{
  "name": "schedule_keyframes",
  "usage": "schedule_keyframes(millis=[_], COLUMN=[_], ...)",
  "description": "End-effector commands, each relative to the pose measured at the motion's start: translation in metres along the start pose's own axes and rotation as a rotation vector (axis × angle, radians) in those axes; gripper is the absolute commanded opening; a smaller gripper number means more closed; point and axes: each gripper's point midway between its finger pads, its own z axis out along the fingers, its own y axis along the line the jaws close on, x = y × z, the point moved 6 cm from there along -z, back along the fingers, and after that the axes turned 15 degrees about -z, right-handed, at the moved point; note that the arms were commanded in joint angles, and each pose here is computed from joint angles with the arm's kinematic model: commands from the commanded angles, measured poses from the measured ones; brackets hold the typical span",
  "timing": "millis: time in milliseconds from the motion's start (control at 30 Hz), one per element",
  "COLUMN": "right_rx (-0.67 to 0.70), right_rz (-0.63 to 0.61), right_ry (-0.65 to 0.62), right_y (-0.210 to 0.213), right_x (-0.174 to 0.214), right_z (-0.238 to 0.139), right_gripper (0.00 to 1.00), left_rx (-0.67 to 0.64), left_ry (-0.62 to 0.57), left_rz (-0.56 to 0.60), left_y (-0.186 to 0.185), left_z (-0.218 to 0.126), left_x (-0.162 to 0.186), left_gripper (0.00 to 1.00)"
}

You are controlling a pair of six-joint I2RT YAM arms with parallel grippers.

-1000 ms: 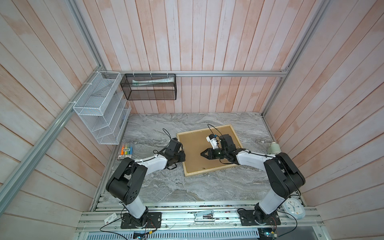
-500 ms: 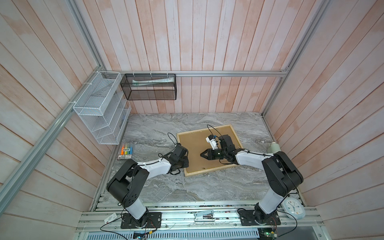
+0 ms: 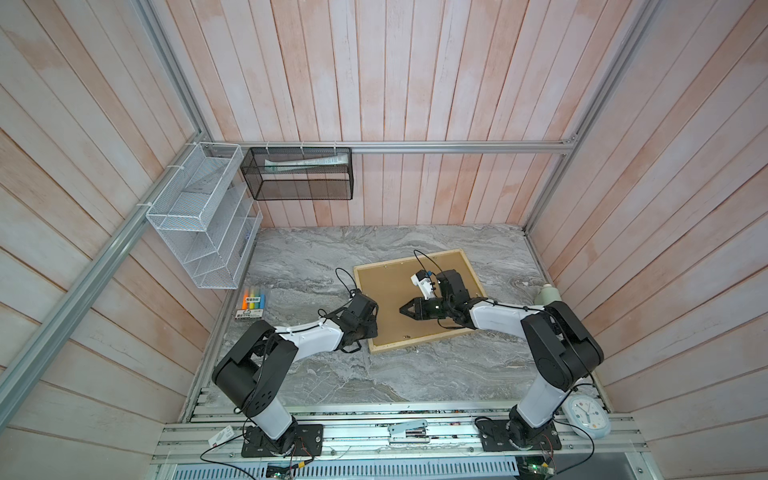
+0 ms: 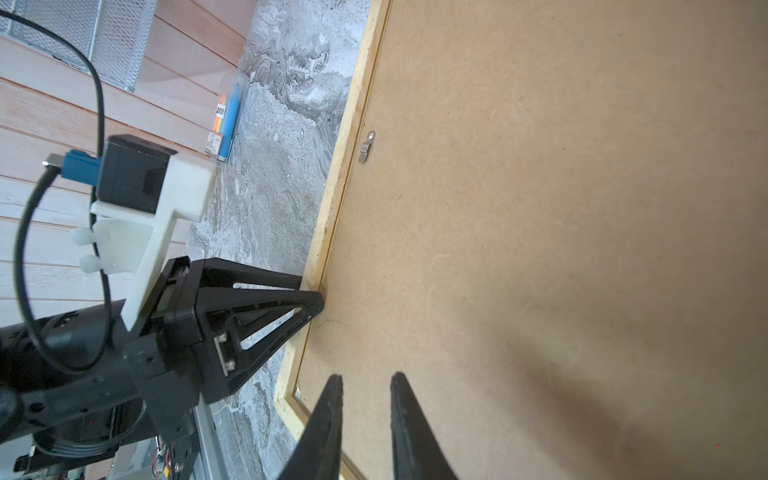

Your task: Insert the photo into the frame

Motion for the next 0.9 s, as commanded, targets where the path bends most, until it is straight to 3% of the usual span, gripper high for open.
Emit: schedule_keyframes(millis=[0, 267, 867], right_rx=[-0.029, -0.022, -0.039], right_rz=[0.032, 0.137, 0.189], right_ry=[-0.029, -0.05, -0.034], right_y=[0.0, -0.009, 0.001], right_x=[-0.004, -0.004, -0.029], right_z=[0.005, 0.023, 0.078], right_gripper=[0.23, 0.23, 0.25], left_rx=[-0.064, -0.039, -0.006], left_ry=[0.024, 0.038, 0.087], left_rz=[0.041, 0.042, 0.033], left_y=[0.017, 0.024, 0.044], left_z=[0.004, 0.004, -0.005], left_x=[0.011, 0.011, 0.008], left_gripper=[0.25, 0.2, 0.15])
